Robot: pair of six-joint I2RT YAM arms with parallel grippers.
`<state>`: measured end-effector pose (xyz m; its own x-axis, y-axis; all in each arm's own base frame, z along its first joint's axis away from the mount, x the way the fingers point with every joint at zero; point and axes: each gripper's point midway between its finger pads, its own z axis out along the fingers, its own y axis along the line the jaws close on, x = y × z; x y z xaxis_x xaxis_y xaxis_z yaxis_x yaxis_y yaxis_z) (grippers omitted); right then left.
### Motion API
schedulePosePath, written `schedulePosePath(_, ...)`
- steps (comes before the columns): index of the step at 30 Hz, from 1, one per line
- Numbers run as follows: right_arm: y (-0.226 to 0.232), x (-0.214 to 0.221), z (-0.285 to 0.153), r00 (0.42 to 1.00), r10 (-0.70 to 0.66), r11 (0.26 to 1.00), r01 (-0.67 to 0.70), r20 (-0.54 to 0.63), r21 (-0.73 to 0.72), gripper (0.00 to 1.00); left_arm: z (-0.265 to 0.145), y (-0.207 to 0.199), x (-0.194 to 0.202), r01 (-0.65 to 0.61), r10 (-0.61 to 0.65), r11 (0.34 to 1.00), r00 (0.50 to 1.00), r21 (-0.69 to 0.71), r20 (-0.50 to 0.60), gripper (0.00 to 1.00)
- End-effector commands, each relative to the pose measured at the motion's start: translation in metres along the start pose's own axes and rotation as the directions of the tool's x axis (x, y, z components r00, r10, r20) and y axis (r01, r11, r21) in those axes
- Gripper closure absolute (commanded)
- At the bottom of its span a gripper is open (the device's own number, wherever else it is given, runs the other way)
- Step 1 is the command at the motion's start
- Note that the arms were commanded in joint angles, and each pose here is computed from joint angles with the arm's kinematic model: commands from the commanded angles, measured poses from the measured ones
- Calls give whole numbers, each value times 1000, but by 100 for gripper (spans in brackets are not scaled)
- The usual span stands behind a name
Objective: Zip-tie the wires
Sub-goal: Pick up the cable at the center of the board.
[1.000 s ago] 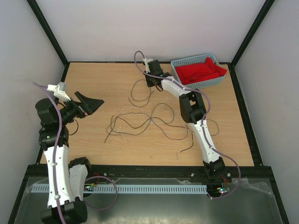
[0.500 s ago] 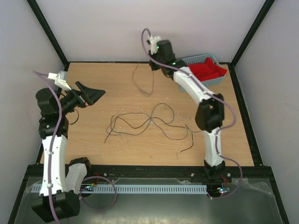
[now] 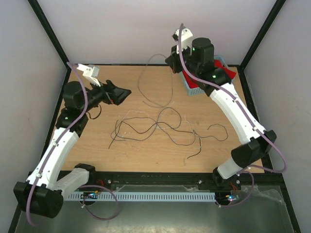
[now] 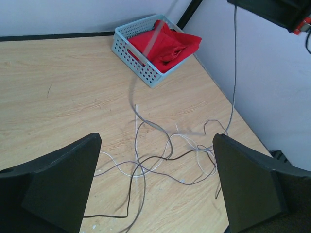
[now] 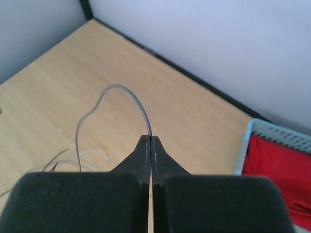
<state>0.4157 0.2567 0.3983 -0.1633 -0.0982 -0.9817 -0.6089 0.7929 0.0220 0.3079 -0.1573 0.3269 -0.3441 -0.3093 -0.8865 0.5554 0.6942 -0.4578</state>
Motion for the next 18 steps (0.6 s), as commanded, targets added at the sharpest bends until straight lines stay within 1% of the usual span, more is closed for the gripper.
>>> schedulePosePath(1, 31, 7, -38, 999, 38, 990, -41, -27, -138, 100, 15, 3, -11, -119, 123, 991, 989, -53, 76, 1)
schedulePosePath(4, 48, 8, -61, 998, 63, 977, -66, -21, -203, 100, 23, -4, 3, -130, 131, 991, 990, -21, 59, 1)
schedulePosePath(6, 55, 9, -74, 997, 74, 970, -76, -17, -231, 100, 27, -15, 15, -135, 134, 991, 990, 23, 52, 1)
schedulePosePath(9, 64, 16, -89, 995, 94, 958, -97, -26, -269, 100, 31, -29, 24, -154, 149, 985, 987, 79, 60, 1)
schedulePosePath(15, 94, 17, -114, 989, 149, 900, -146, -27, -411, 100, 43, -37, 35, -196, 192, 977, 980, 79, 55, 1)
schedulePosePath(18, 102, 19, -124, 986, 164, 880, -157, -25, -449, 100, 51, -38, 40, -213, 210, 974, 977, 72, 46, 1)
